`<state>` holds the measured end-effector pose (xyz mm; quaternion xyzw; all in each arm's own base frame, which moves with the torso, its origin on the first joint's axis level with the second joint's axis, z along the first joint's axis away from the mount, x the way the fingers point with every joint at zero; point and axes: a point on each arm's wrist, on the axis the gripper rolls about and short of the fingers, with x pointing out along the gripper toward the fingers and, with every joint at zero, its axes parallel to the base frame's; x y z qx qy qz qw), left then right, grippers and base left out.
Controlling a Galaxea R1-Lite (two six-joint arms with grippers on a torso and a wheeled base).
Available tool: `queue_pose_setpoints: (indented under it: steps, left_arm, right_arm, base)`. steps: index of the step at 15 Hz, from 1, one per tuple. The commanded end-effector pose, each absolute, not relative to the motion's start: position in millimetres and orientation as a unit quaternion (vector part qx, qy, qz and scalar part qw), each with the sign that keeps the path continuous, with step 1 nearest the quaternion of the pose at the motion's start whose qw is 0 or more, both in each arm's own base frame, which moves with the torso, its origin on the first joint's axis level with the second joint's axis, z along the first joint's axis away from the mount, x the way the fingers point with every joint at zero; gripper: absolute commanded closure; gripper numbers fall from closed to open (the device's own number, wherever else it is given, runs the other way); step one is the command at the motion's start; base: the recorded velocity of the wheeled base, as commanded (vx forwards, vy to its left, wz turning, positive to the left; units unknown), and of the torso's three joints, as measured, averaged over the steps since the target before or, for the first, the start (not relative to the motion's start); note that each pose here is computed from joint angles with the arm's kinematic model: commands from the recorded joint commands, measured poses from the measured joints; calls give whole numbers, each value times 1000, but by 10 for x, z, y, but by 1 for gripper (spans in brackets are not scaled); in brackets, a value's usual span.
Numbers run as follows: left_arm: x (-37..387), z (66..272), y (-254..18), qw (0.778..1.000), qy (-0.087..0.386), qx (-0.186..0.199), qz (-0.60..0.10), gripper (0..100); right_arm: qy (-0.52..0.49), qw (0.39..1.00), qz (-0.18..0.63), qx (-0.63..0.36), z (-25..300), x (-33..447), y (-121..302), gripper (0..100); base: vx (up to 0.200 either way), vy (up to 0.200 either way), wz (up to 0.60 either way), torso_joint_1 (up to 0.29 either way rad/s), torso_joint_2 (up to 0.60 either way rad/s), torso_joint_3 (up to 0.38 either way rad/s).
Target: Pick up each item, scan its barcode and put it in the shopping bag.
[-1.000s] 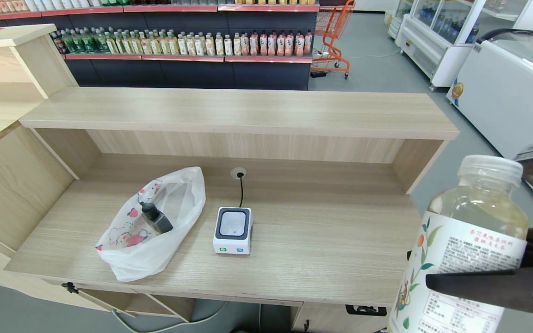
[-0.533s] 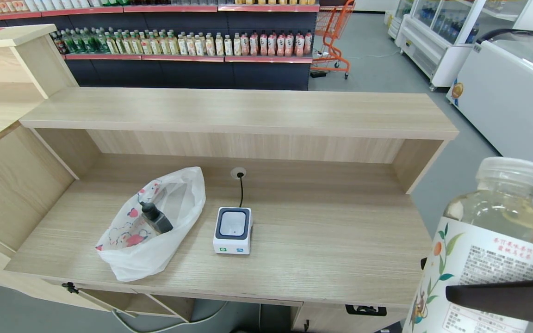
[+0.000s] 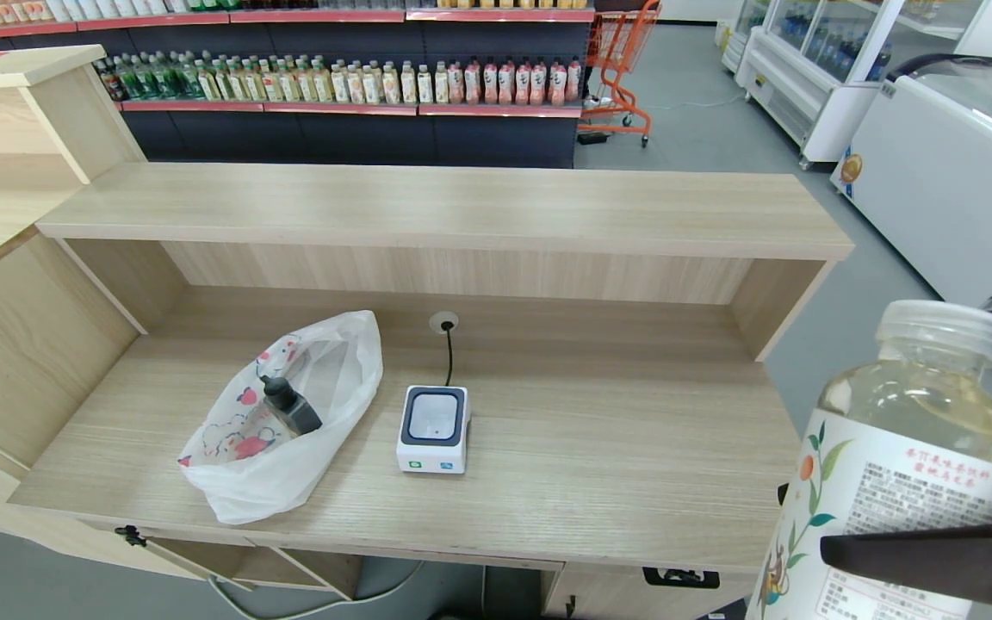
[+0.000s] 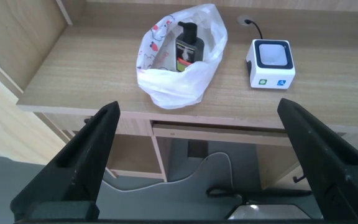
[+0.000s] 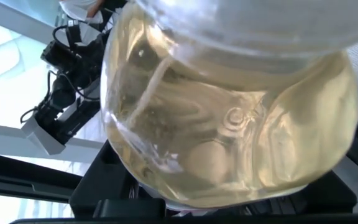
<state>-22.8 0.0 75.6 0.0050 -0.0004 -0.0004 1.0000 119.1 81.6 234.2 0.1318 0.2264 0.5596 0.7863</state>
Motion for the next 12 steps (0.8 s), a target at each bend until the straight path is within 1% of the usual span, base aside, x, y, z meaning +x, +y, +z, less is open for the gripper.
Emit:
queue_pose_setpoints:
  steps: [1, 12]
  left_arm:
    - [-227, 757, 0, 1000, 0, 5, 0, 0]
    - [-227, 757, 0, 1000, 0, 5, -1, 0]
  right_arm:
    - [230, 786, 560, 129, 2320, 1215, 831, 100]
    - [226, 787, 562, 116, 2297, 1237, 842, 100]
  base:
    - [0, 0, 0, 0, 0, 0]
    - [0, 0, 0, 0, 0, 0]
